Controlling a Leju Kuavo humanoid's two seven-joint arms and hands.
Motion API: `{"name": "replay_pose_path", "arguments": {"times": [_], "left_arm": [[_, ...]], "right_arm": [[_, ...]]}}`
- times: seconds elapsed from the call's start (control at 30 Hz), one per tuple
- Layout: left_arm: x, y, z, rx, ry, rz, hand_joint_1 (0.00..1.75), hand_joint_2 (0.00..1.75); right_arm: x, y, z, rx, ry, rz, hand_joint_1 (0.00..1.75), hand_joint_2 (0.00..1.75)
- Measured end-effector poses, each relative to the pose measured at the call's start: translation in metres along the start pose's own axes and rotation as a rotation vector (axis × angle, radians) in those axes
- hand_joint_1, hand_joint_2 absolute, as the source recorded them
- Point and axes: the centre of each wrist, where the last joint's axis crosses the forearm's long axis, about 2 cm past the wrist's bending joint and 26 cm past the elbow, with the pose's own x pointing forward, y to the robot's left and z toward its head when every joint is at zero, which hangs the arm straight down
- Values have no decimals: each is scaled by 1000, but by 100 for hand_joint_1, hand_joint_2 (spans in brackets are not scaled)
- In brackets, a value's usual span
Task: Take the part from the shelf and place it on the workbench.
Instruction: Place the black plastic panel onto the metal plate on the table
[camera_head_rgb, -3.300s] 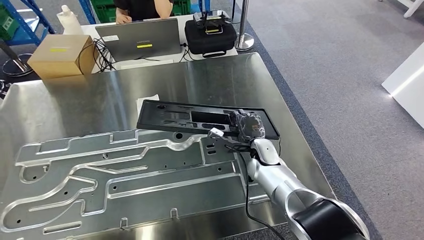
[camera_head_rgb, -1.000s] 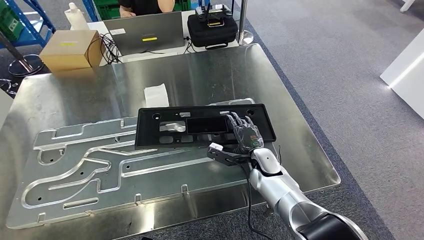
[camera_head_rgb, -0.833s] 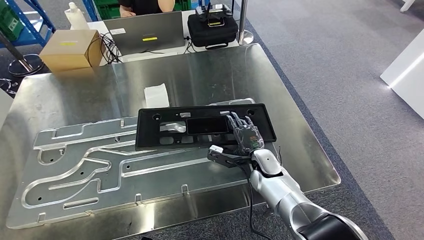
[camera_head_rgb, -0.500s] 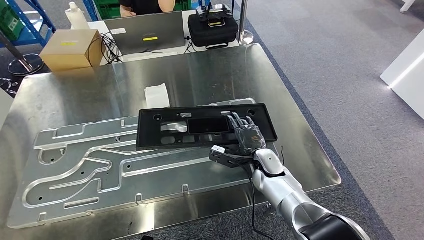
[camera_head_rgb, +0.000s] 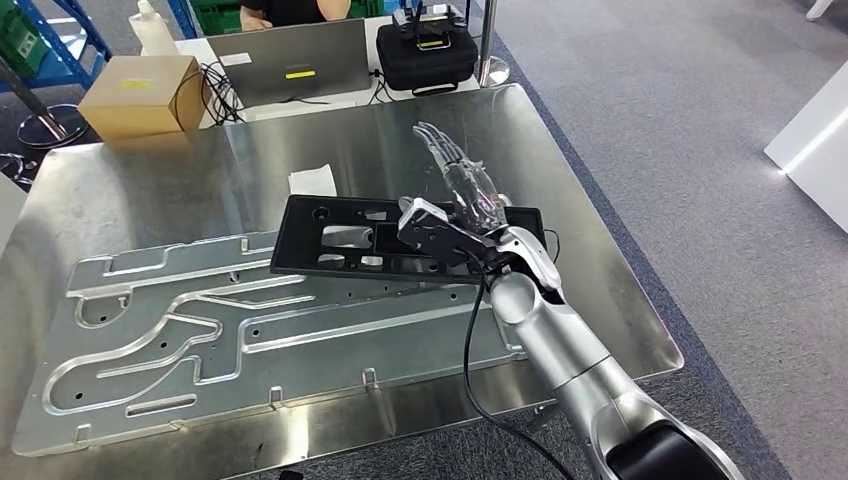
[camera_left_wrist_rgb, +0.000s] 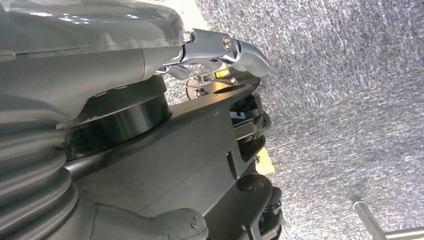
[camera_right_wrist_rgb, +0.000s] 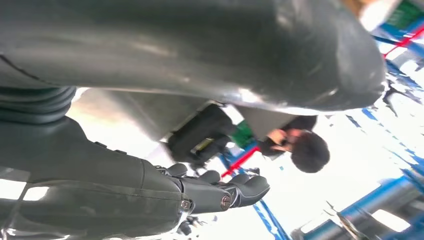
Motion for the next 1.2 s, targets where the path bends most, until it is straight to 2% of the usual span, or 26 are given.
{"name": "replay_pose_path", "arguments": {"times": [0.23,0.43,0.57,0.7,0.8,0.9,1.03,1.2], "left_arm": [[5,-6,-3,-20,-11,9,0,175],[7,-8,-4,-25,0,3,0,175],[7,-9,-4,-27,0,4,0,175],[8,-9,-5,-27,-11,12,0,0],[14,-8,-8,-28,-39,36,0,0],[17,-7,-10,-21,-51,60,0,0],[17,-8,-10,-9,-51,73,0,0],[18,-6,-10,12,-36,66,0,0]], "right_arm": [[14,3,-9,19,-45,-30,0,0],[31,30,-15,81,-86,-68,0,0],[38,40,-18,105,-99,-80,0,0],[62,64,-21,175,-164,-105,0,0],[95,94,-21,240,-227,-124,0,0],[111,107,-23,262,-250,-138,0,0],[113,106,-28,262,-253,-138,0,0],[102,105,-26,262,-222,-131,0,0]]}}
